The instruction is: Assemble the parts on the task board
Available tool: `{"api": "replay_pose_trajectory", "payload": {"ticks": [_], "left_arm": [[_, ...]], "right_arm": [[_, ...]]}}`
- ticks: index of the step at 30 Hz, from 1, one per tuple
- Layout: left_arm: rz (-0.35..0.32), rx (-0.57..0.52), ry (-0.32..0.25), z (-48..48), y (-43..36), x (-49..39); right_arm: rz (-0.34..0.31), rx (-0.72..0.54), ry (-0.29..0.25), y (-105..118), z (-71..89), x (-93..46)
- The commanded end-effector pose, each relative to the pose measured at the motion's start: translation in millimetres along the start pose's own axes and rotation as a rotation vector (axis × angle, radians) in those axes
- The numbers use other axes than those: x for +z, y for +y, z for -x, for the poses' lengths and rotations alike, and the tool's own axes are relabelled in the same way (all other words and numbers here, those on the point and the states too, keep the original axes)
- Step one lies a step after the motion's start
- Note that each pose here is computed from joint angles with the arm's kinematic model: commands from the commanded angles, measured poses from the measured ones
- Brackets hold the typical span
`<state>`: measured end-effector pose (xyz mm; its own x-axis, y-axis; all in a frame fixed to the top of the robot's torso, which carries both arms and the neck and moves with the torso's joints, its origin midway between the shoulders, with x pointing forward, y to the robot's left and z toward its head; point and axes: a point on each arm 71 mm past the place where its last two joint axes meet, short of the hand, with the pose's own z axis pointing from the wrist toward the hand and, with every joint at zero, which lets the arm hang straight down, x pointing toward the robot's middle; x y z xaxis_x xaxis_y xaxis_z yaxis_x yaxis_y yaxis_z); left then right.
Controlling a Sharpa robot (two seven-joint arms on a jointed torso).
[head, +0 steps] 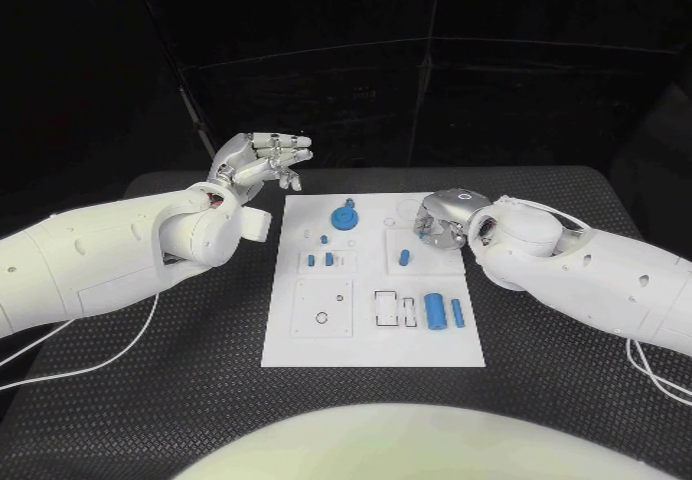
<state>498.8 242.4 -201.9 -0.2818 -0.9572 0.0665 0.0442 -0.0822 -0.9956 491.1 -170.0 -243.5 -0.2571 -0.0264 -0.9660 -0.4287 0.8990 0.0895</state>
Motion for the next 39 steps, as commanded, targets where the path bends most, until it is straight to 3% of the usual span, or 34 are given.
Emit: {"api": "replay_pose_trajectory", "payload": {"ticks": [1,15,30,39], "left_arm": [[-0.009,-0.017,0.012,-1.3,-1.4,0.7],[-0.001,-0.015,0.010,-0.6,-0.6,1.3],[0.002,-0.014,0.009,1.4,-0.3,1.3],[0.005,-0.014,0.007,2.8,0.0,1.3]], "right_arm": [[-0.037,-0.030,0.049,-3.9,-8.4,-0.9],[-0.008,0.004,-0.132,1.4,4.2,-6.0],[0.009,0.046,-0.204,1.3,11.6,-14.6],[0.032,0.101,-0.231,6.1,18.8,-29.4]]}}
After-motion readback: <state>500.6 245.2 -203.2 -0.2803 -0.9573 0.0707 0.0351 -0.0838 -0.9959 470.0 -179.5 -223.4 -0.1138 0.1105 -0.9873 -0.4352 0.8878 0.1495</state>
